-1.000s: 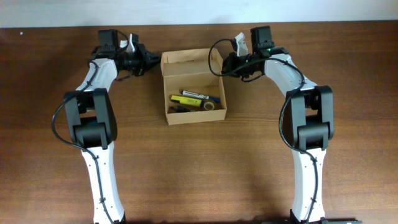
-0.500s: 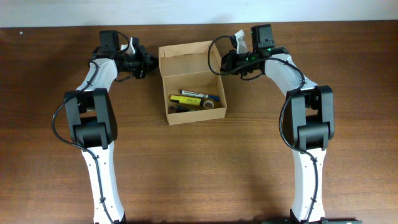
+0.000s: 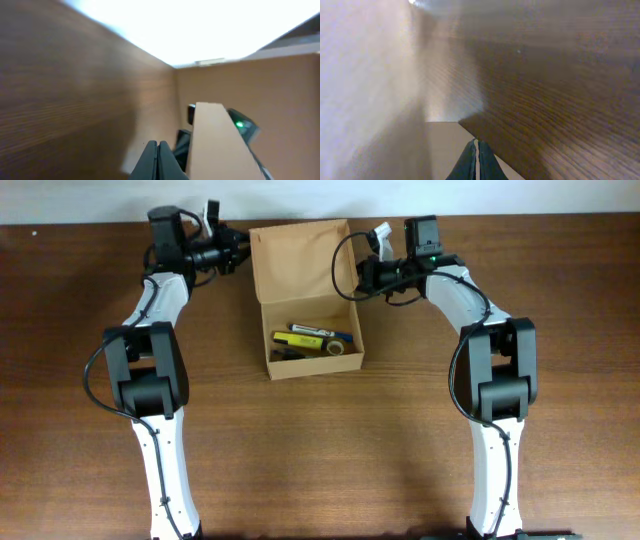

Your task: Pack container

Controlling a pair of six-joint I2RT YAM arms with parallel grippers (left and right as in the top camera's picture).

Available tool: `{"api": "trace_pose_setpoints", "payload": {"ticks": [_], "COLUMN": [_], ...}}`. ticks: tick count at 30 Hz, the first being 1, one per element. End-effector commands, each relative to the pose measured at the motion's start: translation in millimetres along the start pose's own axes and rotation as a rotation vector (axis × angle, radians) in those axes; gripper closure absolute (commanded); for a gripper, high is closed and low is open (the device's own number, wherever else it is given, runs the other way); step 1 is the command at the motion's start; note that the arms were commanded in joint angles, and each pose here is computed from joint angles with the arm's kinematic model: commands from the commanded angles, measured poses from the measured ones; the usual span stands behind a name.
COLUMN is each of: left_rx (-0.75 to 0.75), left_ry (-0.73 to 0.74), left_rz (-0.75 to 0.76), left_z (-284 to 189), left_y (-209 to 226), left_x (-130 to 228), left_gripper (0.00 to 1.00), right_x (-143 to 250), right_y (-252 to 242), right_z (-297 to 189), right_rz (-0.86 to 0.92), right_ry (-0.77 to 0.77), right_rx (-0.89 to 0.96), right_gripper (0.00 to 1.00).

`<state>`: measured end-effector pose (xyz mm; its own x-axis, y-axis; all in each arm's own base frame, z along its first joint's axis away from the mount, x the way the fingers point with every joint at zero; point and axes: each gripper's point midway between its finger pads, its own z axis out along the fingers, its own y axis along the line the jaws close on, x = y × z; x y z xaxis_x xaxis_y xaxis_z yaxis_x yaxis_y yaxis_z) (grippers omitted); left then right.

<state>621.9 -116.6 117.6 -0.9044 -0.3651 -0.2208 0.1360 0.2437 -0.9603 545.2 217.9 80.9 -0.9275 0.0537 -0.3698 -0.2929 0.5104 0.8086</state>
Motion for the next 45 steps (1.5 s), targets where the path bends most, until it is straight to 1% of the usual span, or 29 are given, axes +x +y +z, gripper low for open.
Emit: {"api": "trace_pose_setpoints", "payload": {"ticks": [1,4,8,14,18,20,22,27,32,35,39,45], "left_rx": [0.080,0.098,0.115,0.099,0.042,-0.007,-0.077,-0.251,-0.440,-0.575,-0.706,-0.794], "left_ry": [0.071,0.062,0.081,0.108,0.104,0.086,0.061,0.015,0.010,0.040,0.120,0.223], "left_rz": [0.000,0.007,0.027,0.023,0.002,0.000,-0.022,-0.069,-0.147,-0.212,-0.252,-0.302], "left_z": [0.3,-1.8,-2.4,5.9,7.0,3.6,-4.2,-41.4,-94.0,-122.5,-137.4,-132.1], "left_y": [-29.7,-53.7,-77.2,-88.6,-72.9,-59.3,-40.4,5.7,51.1,75.3,90.4,92.0], "left_x": [1.4,-9.5,-11.9,-4.8,0.5,0.2,-0.8,-2.8,8.2,26.0,53.3,85.0], "left_gripper": [0.98,0.99,0.99,0.98,0.98,0.98,0.98,0.98,0.98,0.98,0.98,0.98], "right_x": [-20.7,-32.8,-38.0,-38.6,-39.3,-37.7,-35.6,-27.0,-20.9,-20.2,-15.0,4.9], "right_y": [36.8,53.1,69.5,82.8,79.6,73.4,61.1,37.5,22.3,13.1,-0.5,-25.1], "right_z": [-10.5,-25.5,-39.2,-50.2,-53.8,-54.8,-56.9,-63.3,-69.4,-73.6,-73.2,-57.8], "right_rz": [-0.108,-0.174,-0.222,-0.260,-0.247,-0.233,-0.213,-0.198,-0.192,-0.185,-0.150,-0.069], "right_ry": [-0.022,-0.039,-0.027,-0.004,-0.002,0.003,0.009,0.042,0.068,0.072,0.088,0.152], "right_rx": [-0.071,-0.013,0.024,0.062,0.105,0.137,0.206,0.338,0.427,0.483,0.526,0.523], "right_gripper": [0.96,0.96,0.96,0.96,0.96,0.96,0.96,0.96,0.96,0.96,0.96,0.96]}}
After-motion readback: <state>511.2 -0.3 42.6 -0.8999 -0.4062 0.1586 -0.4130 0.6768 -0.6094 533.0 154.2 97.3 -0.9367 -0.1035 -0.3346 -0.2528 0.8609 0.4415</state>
